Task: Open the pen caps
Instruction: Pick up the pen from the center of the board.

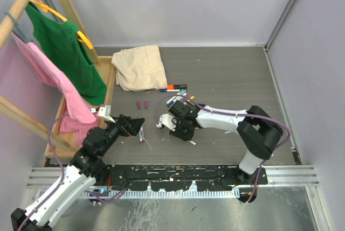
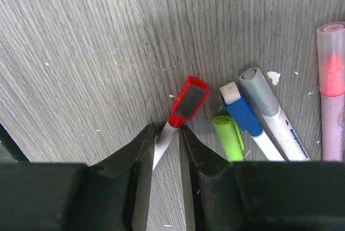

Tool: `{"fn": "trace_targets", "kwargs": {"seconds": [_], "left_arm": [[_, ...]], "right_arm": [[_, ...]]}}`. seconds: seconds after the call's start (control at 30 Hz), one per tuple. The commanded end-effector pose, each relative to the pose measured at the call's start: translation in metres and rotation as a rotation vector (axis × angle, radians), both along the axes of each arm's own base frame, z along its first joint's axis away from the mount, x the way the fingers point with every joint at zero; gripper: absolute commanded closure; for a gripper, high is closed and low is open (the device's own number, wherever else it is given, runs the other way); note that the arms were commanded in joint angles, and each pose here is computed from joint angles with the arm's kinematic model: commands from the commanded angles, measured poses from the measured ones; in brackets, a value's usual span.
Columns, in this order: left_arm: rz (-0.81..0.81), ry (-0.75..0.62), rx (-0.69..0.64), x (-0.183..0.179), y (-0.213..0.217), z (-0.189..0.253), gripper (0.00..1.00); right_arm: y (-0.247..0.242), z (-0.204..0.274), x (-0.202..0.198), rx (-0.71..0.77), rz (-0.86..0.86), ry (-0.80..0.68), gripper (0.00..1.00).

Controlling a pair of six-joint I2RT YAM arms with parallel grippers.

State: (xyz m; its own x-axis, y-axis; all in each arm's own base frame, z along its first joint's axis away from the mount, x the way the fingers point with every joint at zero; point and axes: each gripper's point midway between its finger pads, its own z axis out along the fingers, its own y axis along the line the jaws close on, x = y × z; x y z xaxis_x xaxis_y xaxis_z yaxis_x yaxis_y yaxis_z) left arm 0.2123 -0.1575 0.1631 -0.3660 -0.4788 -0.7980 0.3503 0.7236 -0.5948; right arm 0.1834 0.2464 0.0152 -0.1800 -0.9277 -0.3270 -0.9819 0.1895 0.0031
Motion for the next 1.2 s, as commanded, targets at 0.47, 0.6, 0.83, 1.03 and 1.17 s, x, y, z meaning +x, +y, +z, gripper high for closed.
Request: {"fn": "trace_targets", "kwargs": {"seconds": [0.47,0.6,0.83,1.03,1.17], "left_arm": [[-0.02,-0.026,-0.053,-0.001,-0.005,0.01,0.06],[-0.08,-0.045,-0.097,-0.005,-0.016,0.015,0.05],[-0.244,-0.149,-0.211,-0.015,-0.043,0.048,0.01],[-0.41,-0.229,-0.278,-0.025,-0.068,0.084,0.02],[-0.494,-0.25,-0.304,-0.027,-0.085,0.102,0.02]], "right_arm": [[0.012,0.03,0.011,0.077,0.03,-0.053,0.99],[0.017,0.055,0.014,0.196,0.014,-0.026,1.0],[0.018,0.118,0.016,0.496,-0.02,0.067,1.0],[0.017,0.168,0.005,0.729,0.018,0.158,0.99],[0.012,0.196,-0.001,0.853,0.042,0.201,1.0]]}}
